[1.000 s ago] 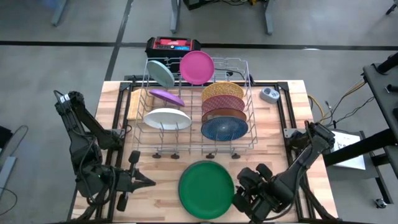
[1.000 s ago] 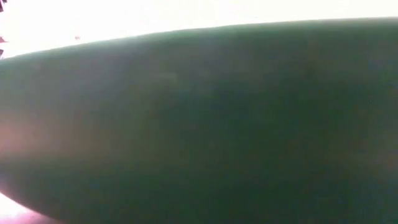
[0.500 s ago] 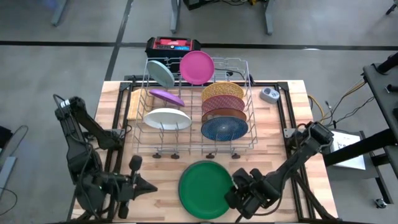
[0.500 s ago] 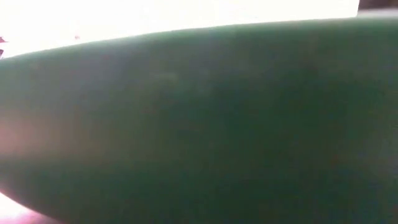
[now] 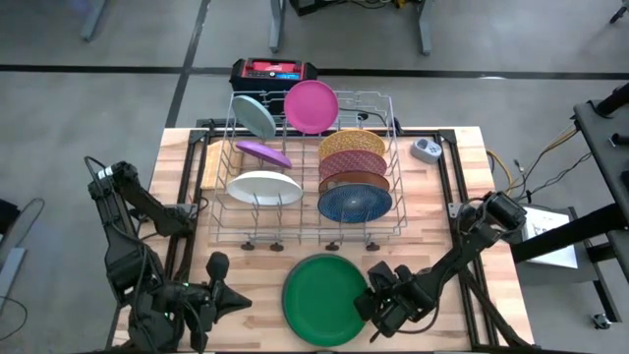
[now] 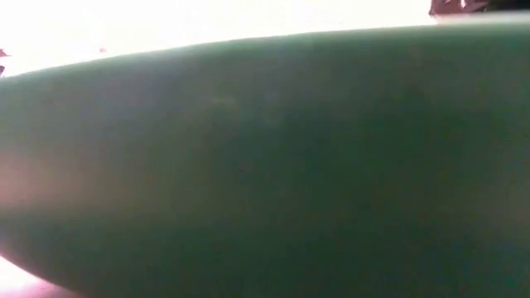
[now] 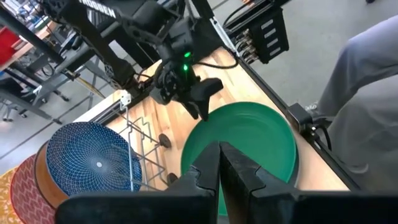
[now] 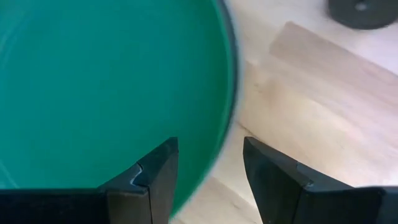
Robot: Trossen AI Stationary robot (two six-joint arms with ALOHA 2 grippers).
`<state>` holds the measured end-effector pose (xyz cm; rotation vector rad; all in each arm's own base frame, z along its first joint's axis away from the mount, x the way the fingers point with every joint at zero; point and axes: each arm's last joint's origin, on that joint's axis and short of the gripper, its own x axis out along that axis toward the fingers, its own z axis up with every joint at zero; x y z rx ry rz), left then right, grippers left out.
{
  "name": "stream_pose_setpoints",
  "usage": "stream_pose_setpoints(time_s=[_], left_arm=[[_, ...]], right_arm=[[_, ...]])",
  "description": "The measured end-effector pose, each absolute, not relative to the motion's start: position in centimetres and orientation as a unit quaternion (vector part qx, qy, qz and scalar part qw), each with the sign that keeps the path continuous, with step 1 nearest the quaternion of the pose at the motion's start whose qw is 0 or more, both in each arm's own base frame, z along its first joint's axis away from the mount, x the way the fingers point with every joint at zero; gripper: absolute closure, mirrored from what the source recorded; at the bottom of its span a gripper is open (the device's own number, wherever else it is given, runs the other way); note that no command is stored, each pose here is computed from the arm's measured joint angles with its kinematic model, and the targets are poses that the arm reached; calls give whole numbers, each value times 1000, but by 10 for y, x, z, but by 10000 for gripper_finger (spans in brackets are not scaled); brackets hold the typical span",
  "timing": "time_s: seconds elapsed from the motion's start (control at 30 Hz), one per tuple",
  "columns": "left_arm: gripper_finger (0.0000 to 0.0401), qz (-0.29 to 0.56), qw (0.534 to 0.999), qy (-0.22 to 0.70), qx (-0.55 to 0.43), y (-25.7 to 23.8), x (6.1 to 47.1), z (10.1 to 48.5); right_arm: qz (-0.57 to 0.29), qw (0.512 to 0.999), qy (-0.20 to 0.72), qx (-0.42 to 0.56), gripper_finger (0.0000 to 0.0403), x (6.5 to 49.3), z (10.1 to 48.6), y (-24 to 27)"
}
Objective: Sort dishes
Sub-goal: Put the green plate into the dishwasher rack
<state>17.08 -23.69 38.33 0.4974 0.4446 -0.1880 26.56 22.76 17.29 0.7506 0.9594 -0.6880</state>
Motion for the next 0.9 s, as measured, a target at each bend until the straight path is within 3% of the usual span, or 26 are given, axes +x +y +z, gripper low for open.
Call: stream_pose_setpoints(time_s=[0.5, 0.73, 0.9], left_arm=[[401, -88, 937, 208, 268, -234, 169, 388], [401, -75, 936, 206, 275, -233, 169, 388], [401, -75, 936, 206, 276, -233, 169, 388]], right_arm=[[-304, 779, 438, 330, 255, 284, 155, 200], [-290, 788, 436, 323, 301, 289, 150, 193], [-291, 790, 441, 312, 356, 289, 148, 190]])
